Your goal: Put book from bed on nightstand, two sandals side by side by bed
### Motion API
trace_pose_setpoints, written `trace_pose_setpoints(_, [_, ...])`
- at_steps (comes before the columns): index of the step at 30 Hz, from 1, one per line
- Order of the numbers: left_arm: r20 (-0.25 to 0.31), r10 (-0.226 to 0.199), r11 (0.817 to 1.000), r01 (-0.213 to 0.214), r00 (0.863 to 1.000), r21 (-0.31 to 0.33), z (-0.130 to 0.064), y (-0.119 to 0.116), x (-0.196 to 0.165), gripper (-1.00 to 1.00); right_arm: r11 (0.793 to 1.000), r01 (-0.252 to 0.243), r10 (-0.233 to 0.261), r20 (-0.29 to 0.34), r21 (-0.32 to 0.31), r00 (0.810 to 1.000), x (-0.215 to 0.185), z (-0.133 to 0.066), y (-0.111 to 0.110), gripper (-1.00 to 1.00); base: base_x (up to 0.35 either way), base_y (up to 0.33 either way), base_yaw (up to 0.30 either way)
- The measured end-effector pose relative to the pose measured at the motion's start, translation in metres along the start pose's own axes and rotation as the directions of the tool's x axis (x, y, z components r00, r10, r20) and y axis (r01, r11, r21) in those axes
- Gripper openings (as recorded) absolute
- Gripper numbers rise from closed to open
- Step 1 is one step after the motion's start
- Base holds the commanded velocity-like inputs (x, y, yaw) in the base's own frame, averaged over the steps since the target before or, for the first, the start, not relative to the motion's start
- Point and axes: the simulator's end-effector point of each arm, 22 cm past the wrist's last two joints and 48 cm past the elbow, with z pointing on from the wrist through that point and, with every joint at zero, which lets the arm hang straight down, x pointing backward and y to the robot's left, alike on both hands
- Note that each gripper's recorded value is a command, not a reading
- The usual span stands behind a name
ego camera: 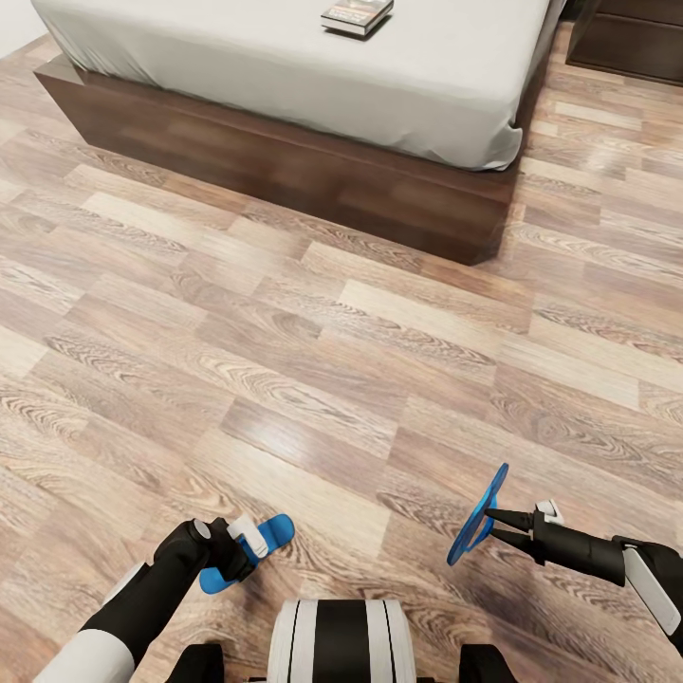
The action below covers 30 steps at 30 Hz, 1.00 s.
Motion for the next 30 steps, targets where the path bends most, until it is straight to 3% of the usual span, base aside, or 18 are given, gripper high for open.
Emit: trace_pose_setpoints(30, [-0.029,-0.004,1.000,0.005,1.000,0.028,0.016,-0.009,0.012,1.00,0.999,-0.033,0.033,-0.015,0.017,0.999,0.005,0.006,-0.019,-1.00,0.000,0.000,0.000])
